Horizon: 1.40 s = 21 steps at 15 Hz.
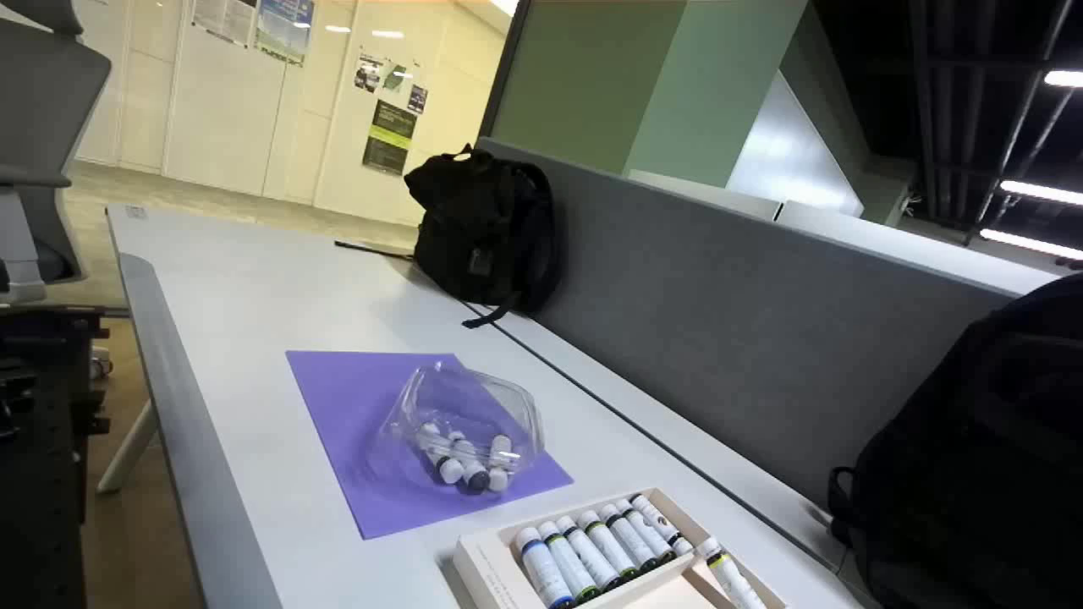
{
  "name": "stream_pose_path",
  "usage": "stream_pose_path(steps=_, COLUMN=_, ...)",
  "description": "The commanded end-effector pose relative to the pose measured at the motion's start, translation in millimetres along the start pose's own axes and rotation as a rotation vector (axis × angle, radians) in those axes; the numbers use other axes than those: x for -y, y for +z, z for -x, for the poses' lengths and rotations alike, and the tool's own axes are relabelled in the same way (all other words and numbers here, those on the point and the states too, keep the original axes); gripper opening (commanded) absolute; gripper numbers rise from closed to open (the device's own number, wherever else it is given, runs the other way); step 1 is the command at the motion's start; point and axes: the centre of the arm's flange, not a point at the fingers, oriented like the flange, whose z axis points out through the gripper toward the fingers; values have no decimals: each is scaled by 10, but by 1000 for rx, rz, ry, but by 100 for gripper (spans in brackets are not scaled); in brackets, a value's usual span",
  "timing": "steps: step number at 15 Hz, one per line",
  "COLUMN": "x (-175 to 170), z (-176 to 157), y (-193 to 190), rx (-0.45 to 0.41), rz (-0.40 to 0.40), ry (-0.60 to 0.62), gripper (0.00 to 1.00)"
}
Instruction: Take the bottle at the right of the compartment of the box and put it on the table
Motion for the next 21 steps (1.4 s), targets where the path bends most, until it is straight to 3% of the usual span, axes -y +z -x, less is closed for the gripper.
stream_pose_path(steps=1, x=0, z=-4, y=1, rx=-1, rz=0, ry=0, gripper=100)
stream_pose_path(steps=8, x=0, z=-4, y=0, rx=-1, rz=0, ry=0, gripper=100)
stream_pose_path(steps=14, x=-712, z=-443, y=-176, rx=-118, rz=112, ry=55, gripper=100)
stream_pose_path(steps=18, x=-1388, z=-816, y=-289, rx=-46, rz=247, ry=65, gripper=100)
stream_pose_path(steps=19, x=-1176, z=-565, y=-94, rx=-82, rz=212, ry=44, gripper=100)
stream_pose_path(steps=21, x=-1397, z=-711, y=-97, rx=-61, rz=228, ry=65, gripper=100)
